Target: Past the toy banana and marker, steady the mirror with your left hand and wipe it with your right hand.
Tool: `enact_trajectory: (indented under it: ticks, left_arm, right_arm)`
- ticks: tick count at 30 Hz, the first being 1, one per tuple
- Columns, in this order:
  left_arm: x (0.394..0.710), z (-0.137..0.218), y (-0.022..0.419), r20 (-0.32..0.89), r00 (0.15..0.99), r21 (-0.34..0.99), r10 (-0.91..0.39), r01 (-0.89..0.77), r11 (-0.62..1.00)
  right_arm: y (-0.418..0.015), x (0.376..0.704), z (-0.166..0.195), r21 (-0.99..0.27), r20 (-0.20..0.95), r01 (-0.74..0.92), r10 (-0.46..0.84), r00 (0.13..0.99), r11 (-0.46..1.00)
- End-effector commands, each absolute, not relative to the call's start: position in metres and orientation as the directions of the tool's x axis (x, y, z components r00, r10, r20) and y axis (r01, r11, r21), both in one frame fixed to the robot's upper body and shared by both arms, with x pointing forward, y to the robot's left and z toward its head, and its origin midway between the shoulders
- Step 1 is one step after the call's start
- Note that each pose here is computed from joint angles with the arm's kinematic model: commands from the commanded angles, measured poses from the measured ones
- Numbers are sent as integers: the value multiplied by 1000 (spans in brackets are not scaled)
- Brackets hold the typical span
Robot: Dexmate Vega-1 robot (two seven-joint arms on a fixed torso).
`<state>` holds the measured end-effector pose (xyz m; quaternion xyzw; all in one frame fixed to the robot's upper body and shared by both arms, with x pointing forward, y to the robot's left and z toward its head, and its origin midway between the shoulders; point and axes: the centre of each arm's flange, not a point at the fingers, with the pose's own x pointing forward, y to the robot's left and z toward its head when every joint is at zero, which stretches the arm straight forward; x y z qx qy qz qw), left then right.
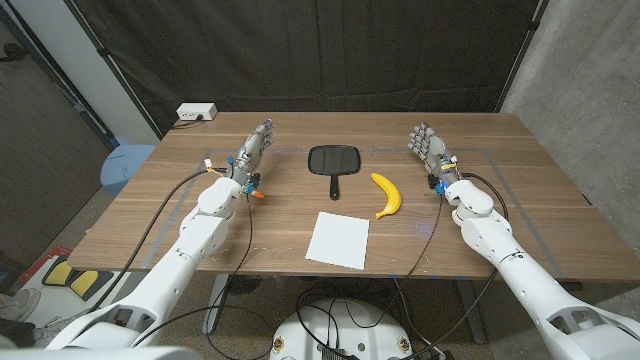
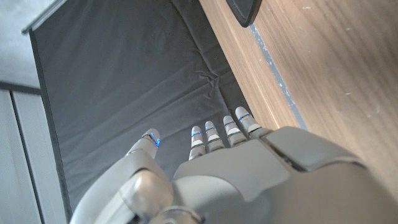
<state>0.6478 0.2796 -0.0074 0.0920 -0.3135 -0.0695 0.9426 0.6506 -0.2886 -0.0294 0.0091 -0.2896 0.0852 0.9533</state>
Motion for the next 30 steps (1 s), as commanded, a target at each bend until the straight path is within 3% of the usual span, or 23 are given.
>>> enact_trajectory:
  ticks: [1, 18, 30]
  left_arm:
    - [643, 16, 264, 559, 794, 462, -238, -60, 885]
    - [644, 32, 241, 483, 805, 711, -345, -131, 691]
    - [639, 32, 235, 444, 799, 793, -405, -141, 592]
  right_arm:
    - [-292, 641, -31, -83, 549, -76, 109, 829, 994]
    - [-280, 610, -33, -314, 525, 79, 104, 845, 946]
    - [-269, 586, -41, -415, 525, 168, 85, 847, 894]
